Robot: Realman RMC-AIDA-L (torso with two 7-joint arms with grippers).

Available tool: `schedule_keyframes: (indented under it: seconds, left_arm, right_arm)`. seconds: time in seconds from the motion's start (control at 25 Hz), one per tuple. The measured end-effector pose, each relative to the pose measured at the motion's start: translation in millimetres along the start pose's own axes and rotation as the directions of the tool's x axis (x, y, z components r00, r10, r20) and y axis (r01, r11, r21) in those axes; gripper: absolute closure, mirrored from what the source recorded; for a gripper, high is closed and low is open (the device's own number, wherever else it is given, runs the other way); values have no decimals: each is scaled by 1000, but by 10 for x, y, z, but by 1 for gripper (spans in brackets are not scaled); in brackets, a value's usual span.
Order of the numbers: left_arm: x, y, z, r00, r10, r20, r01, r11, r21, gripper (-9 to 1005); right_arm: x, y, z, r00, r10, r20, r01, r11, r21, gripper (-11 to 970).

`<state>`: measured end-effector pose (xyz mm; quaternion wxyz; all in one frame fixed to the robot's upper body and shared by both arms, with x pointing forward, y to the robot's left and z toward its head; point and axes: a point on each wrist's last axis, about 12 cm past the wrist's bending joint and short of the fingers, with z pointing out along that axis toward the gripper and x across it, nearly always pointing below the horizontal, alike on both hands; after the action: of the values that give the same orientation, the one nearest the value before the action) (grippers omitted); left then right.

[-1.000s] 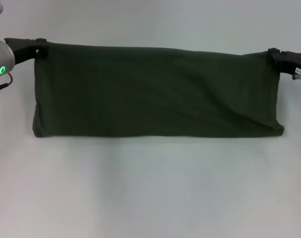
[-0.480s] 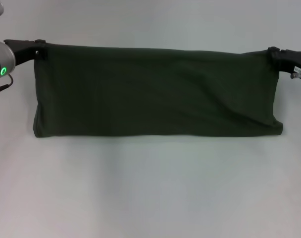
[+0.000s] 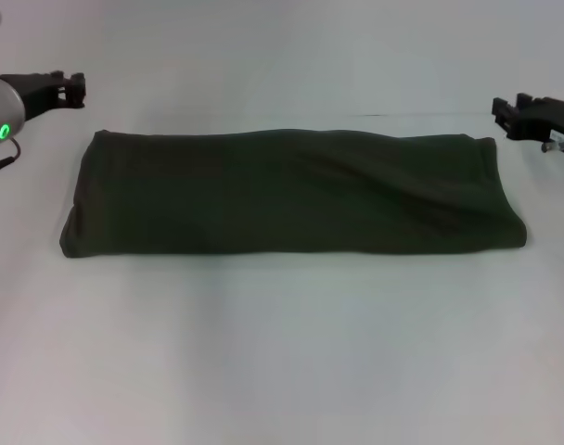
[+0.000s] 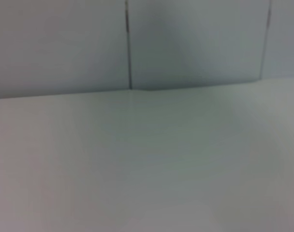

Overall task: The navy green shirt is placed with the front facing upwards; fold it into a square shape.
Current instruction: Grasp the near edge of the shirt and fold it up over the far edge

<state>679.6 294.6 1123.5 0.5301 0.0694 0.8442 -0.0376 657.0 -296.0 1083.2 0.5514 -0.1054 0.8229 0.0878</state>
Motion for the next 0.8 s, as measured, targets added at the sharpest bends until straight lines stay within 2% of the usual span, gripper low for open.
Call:
schedule_keyframes:
  seconds: [0.16,0.4,0.6,0.68,0.8]
  left_arm:
    - [-10,37,-1,1000,-19,16,20,999,-35,709]
    - [19,33,-11,1000,-22,9,22,1000,-21,503]
    - [30,-40,-58,1000,-25,-6,25,996,90,395]
    - [43,-61,-107,1000,-23,-14,24,988,150,352]
    - [93,-97,-184,1000,-13,-27,19,974,224,288]
  right_arm:
    - [-42,-42,-3,1000,18,17,-19,1000,17,602]
    - [-44,-95,-30,995,94,8,-95,996,6,486]
    - [-73,-211,-102,976,200,-80,-205,977,-54,390]
    - [-111,-268,-143,955,267,-126,-278,958,-75,175]
    - [-190,-331,-203,921,343,-185,-365,926,-101,178]
